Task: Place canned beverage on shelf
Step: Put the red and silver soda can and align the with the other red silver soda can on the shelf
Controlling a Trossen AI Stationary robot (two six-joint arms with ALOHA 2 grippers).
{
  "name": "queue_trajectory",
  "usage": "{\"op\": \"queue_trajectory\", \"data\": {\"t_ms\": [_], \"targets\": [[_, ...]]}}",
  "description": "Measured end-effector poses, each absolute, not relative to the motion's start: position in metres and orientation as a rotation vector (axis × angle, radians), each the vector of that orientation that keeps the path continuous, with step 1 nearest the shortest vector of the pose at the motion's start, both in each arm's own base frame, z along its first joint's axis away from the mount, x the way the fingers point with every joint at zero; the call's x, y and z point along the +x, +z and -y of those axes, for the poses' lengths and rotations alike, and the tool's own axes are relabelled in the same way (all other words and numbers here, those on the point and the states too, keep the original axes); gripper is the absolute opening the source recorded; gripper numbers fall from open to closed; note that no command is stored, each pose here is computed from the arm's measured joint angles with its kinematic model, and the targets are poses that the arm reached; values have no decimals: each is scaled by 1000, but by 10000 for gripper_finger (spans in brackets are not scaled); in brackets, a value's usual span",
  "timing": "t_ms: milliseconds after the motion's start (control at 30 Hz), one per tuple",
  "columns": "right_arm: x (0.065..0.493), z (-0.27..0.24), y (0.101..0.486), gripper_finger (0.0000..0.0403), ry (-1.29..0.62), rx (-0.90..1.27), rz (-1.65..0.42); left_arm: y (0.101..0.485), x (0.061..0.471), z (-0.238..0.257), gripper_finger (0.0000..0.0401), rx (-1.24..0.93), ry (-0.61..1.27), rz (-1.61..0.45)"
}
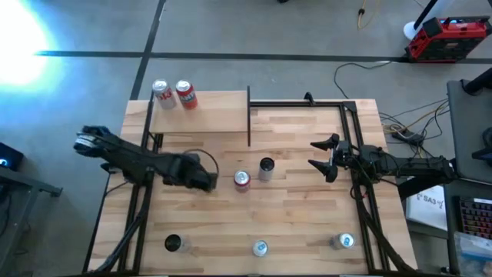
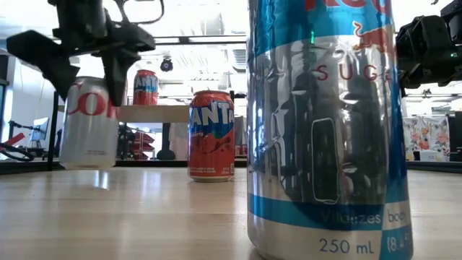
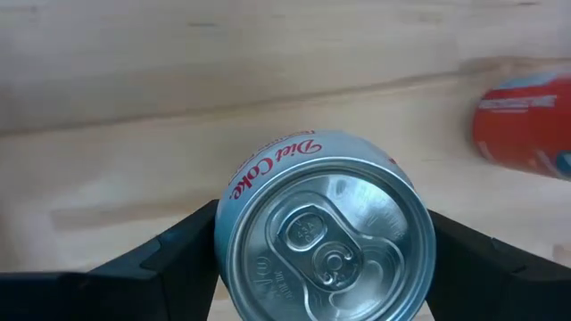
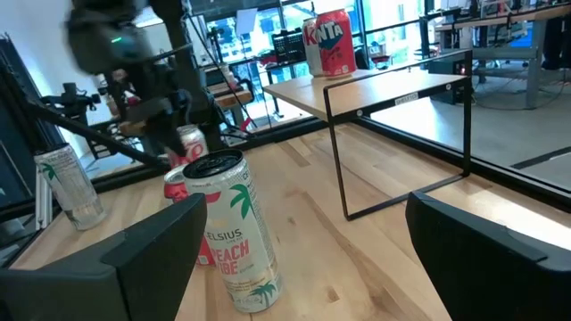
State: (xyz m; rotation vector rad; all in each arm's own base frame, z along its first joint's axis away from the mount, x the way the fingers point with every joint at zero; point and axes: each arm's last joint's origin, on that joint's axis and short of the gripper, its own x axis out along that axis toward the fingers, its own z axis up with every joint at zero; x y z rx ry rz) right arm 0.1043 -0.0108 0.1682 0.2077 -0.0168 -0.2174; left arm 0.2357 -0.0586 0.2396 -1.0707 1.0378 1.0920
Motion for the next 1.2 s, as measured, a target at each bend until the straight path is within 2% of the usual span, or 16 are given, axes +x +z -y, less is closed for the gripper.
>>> {"op": "queue_trajectory", "data": {"t_ms": [400, 700, 867, 1200], "targets": [[104, 11, 168, 368, -218, 208, 17, 249, 188, 7, 287, -1053, 1082, -1045], [104, 11, 168, 368, -217, 208, 17, 250, 185, -23, 287, -1021, 1105, -1043], [104, 11, 168, 368, -218, 208, 17, 253, 183, -40, 287, -1080, 1098, -1060], [104, 11, 168, 368, -218, 208, 17, 294, 182, -61, 287, -1071, 1156, -1017]]}}
